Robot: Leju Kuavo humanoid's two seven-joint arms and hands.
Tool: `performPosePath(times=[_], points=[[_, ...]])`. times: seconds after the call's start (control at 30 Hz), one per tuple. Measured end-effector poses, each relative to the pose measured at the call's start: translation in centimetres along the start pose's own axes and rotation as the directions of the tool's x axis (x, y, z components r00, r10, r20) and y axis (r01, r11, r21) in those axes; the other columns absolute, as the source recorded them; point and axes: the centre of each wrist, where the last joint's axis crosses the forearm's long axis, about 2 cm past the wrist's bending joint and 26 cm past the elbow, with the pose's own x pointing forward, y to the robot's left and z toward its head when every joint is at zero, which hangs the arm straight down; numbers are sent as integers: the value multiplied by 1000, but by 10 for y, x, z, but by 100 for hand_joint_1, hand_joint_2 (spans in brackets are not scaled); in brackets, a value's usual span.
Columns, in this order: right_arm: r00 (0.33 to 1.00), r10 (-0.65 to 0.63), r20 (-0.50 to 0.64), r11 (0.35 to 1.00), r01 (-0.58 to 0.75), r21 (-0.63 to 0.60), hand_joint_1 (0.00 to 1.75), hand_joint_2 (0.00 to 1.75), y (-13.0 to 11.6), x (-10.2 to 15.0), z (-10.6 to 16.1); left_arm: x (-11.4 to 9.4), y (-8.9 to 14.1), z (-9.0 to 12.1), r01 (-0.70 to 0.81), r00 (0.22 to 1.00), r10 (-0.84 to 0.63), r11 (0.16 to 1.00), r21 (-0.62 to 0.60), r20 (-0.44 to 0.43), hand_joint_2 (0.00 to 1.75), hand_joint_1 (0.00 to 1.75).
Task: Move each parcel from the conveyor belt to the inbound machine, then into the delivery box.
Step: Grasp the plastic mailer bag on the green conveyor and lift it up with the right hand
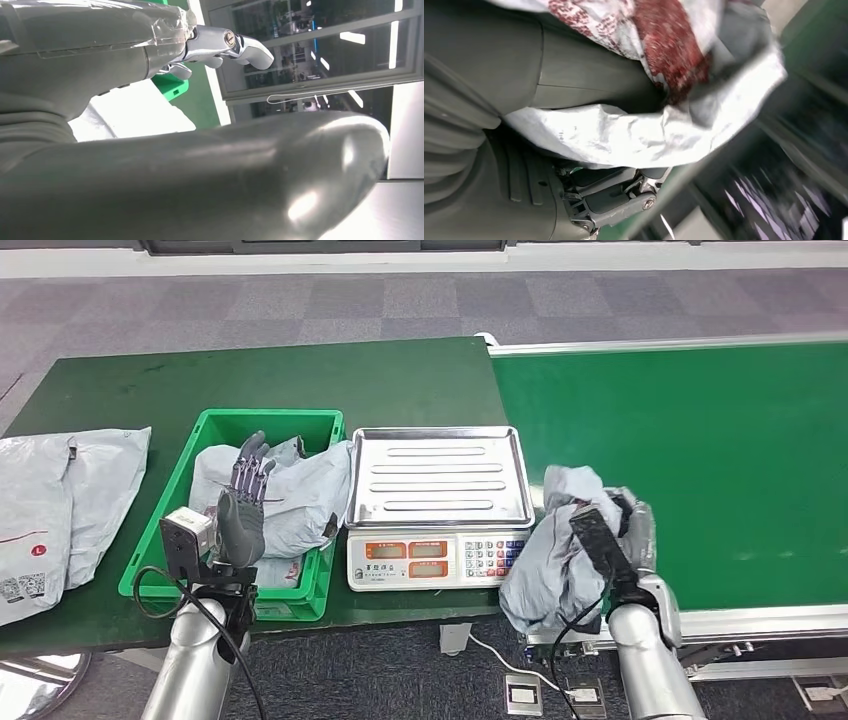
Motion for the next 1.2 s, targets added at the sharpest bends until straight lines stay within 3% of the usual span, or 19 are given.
performPosePath(times=[0.13, 0.2, 0.5, 0.67, 0.83, 0.97, 1.1, 1.2], points=[[978, -72, 197, 947, 129, -294, 175, 175, -24, 15, 6, 1, -2, -6, -13, 1000, 13, 1000, 2, 25, 0, 0], [965, -68, 254, 908, 165, -385, 175, 175, -33, 22, 9, 1, -2, -9, -20, 999, 20, 1000, 2, 33, 0, 0], [952, -54, 302, 845, 205, -494, 175, 175, -49, 34, 18, 1, -6, -14, -28, 999, 28, 1000, -5, 37, 0, 0], [926, 0, 377, 675, 278, -683, 175, 175, -74, 53, 21, 2, -10, -20, -34, 998, 35, 999, -18, 48, 0, 0], [898, 44, 438, 608, 324, -725, 175, 175, -94, 73, 20, 3, -12, -27, -50, 996, 50, 999, -2, 75, 0, 0], [884, 68, 462, 650, 312, -693, 175, 175, -86, 78, 7, 5, -11, -25, -80, 987, 74, 996, 38, 141, 0, 0], [841, 53, 538, 773, 307, -556, 175, 175, -58, 93, -40, 11, -14, -28, -108, 969, 90, 992, 65, 231, 0, 0], [818, -49, 573, 831, 352, -431, 175, 175, -41, 106, -70, 15, -18, -30, -112, 962, 92, 992, 63, 258, 0, 0]])
